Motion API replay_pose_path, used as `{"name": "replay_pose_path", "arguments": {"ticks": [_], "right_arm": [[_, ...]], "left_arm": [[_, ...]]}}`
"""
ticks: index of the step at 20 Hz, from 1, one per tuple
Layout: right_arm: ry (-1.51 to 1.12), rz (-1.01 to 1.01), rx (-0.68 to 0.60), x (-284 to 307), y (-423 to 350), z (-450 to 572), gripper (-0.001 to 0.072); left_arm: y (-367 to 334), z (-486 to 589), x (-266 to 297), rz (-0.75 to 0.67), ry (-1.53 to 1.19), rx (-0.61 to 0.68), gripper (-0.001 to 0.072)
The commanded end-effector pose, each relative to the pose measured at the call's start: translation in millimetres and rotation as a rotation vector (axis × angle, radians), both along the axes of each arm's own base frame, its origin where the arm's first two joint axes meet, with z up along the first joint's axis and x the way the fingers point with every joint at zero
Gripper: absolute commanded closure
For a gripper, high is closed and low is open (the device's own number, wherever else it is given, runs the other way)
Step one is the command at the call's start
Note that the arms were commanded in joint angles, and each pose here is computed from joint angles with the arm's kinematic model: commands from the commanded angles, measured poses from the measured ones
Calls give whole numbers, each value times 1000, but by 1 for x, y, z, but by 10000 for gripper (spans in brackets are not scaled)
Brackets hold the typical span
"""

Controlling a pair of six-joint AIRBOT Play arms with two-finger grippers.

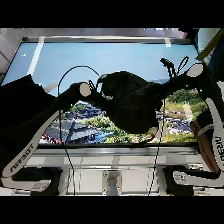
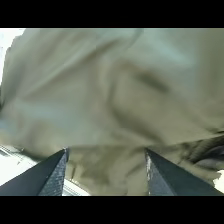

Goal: Fold the clothes and pants, and hang the long-sleeved shirts on hangers.

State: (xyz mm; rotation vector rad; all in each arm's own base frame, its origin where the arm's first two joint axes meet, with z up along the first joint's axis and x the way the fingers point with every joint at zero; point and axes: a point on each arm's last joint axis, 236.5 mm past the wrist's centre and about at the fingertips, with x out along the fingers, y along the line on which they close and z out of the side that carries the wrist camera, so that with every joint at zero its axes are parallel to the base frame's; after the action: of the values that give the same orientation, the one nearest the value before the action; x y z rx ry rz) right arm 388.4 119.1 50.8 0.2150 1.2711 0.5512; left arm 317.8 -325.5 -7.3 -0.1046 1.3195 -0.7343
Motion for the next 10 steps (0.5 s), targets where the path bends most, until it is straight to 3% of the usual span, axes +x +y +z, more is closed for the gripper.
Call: {"name": "replay_pose_path", "arguments": {"ticks": [1, 5, 8, 9, 10], "right_arm": [[4, 10, 0, -2, 3, 0, 186], [5, 11, -1, -2, 2, 0, 186], [7, 14, -15, -3, 0, -2, 186], [8, 15, -29, -3, -3, -3, 186], [6, 14, -43, -3, -6, -5, 186]], "left_arm": [[27, -38, -61, -47, 96, 183, 696], [32, -62, -83, 39, 137, 199, 696], [25, 4, -21, 177, -114, 5, 690], [34, 31, 0, 228, -201, -43, 545], [51, 51, 19, 269, -285, -55, 95]]}}
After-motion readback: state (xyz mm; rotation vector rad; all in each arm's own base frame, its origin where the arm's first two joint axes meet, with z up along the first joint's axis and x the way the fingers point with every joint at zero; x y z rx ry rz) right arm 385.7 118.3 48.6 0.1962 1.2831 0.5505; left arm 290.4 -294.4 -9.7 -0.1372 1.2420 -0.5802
